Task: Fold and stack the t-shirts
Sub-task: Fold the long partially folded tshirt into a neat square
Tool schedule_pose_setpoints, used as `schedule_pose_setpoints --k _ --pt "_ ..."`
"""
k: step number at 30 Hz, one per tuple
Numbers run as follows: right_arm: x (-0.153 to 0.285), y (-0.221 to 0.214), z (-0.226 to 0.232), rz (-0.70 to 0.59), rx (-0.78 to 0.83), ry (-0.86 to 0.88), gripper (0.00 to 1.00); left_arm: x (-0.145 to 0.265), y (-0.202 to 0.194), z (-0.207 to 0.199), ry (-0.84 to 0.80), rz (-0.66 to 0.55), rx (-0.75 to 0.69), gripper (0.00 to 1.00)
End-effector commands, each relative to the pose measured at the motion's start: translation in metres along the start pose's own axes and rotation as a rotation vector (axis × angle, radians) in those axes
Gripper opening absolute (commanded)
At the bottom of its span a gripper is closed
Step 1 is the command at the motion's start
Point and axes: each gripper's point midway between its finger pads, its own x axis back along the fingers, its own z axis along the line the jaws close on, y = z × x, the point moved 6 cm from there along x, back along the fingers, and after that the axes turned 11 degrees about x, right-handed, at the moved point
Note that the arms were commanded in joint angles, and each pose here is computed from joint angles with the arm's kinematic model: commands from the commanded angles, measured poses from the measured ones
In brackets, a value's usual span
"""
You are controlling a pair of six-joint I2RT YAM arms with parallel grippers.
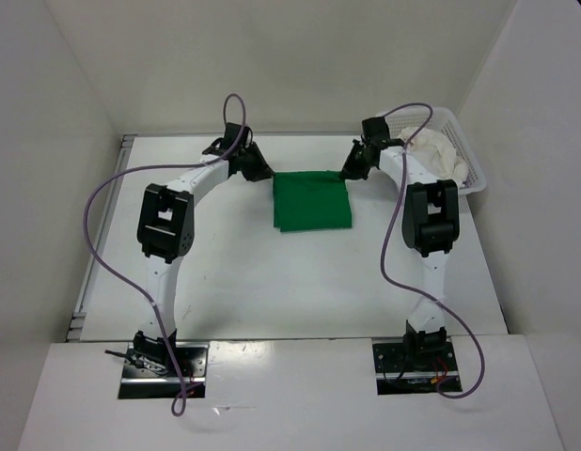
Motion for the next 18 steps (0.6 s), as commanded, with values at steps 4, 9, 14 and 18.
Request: schedule_pose_setpoints --k 4,9,14,18 --pt "0.008 0.045 0.012 -0.124 0.034 0.019 0.38 0.018 0.044 -0.038 -0.135 -0.138 0.004 0.52" --pt "0.054 0.057 0.029 -0.190 0.074 0.059 0.48 0.044 0.030 -0.053 -0.192 -0.132 -0.047 0.56" --pt "0.069 0.007 0.029 -0.126 0.062 0.104 0.07 0.048 -0.041 -0.058 -0.245 0.050 -0.082 0.56" --pt "0.064 -0.028 0.017 -0.073 0.058 0.089 0.02 0.031 -0.086 -0.030 -0.216 0.165 -0.068 0.56"
